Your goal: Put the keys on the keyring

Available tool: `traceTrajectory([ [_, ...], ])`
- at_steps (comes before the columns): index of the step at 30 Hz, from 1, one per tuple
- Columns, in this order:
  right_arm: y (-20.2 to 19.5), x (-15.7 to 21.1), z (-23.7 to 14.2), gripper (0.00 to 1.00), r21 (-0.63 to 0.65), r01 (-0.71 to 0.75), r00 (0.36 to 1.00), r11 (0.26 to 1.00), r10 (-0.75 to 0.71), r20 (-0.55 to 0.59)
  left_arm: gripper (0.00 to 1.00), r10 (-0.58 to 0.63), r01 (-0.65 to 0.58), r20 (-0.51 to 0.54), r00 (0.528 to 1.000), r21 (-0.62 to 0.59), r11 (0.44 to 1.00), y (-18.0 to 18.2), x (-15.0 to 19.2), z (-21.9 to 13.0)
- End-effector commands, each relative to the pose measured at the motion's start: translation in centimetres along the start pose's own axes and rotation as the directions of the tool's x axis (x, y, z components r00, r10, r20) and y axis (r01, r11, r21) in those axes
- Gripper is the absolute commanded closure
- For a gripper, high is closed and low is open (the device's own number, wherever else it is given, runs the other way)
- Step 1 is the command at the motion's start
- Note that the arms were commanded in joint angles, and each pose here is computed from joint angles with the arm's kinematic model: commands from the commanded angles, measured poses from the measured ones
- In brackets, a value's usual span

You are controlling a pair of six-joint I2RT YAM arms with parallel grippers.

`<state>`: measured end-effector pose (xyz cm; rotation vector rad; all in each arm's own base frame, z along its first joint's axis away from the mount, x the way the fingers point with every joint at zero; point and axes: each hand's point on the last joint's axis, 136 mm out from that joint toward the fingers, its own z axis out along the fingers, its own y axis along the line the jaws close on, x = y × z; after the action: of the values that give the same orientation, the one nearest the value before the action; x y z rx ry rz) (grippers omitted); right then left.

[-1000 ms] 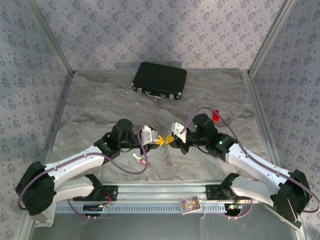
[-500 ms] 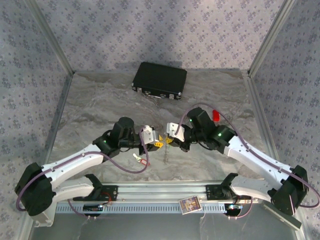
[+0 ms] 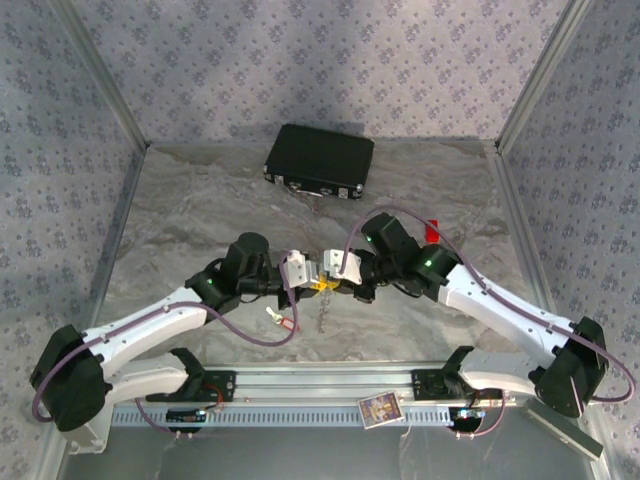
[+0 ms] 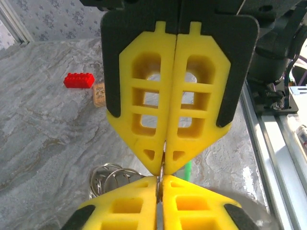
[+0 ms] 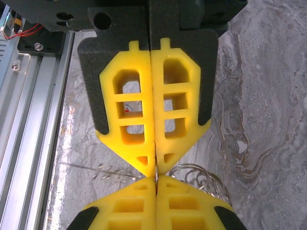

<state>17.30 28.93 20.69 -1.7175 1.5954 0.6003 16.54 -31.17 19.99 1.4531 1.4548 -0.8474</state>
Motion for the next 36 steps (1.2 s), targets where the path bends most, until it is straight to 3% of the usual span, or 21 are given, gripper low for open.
traceTrajectory([
  [1, -0.2, -2.0, -1.2, 1.00, 0.011, 0.015, 0.997, 1.000, -0.016, 0.078, 1.00, 0.023, -0.023, 0.020, 1.000, 0.019, 1.000, -0.2, -1.1, 0.0],
  [2, -0.3, -2.0, -1.3, 1.00, 0.014, 0.003, 0.996, 1.000, -0.005, 0.092, 1.00, 0.022, -0.023, 0.021, 1.000, 0.017, 1.000, -0.2, -1.1, 0.0],
  [5, -0.4, -1.7, -1.6, 0.72, 0.030, -0.034, 0.992, 0.999, 0.030, 0.123, 1.00, 0.021, -0.022, 0.033, 0.999, 0.010, 1.000, -0.1, -1.1, 0.0],
  [7, -0.5, -1.2, -1.8, 0.68, 0.034, -0.068, 0.987, 0.997, 0.062, 0.151, 1.00, 0.020, -0.020, 0.057, 0.998, 0.000, 1.000, 0.0, -1.4, 0.0],
  [18, -0.7, -0.6, -1.9, 0.66, 0.066, -0.185, 0.939, 0.980, 0.157, 0.307, 1.00, 0.010, 0.002, 0.177, 0.984, -0.067, 0.998, 0.5, -1.5, 0.0],
  [28, -0.9, -0.3, -2.1, 0.66, 0.088, -0.216, 0.922, 0.972, 0.173, 0.347, 1.00, -0.051, 0.085, 0.272, 0.961, -0.114, 0.990, 2.1, -1.2, -1.3],
  [36, -1.1, -0.6, -2.6, 0.67, 0.105, -0.230, 0.909, 0.968, 0.174, 0.380, 1.00, -0.032, 0.061, 0.294, 0.955, -0.090, 0.994, 1.5, -1.4, -1.4],
])
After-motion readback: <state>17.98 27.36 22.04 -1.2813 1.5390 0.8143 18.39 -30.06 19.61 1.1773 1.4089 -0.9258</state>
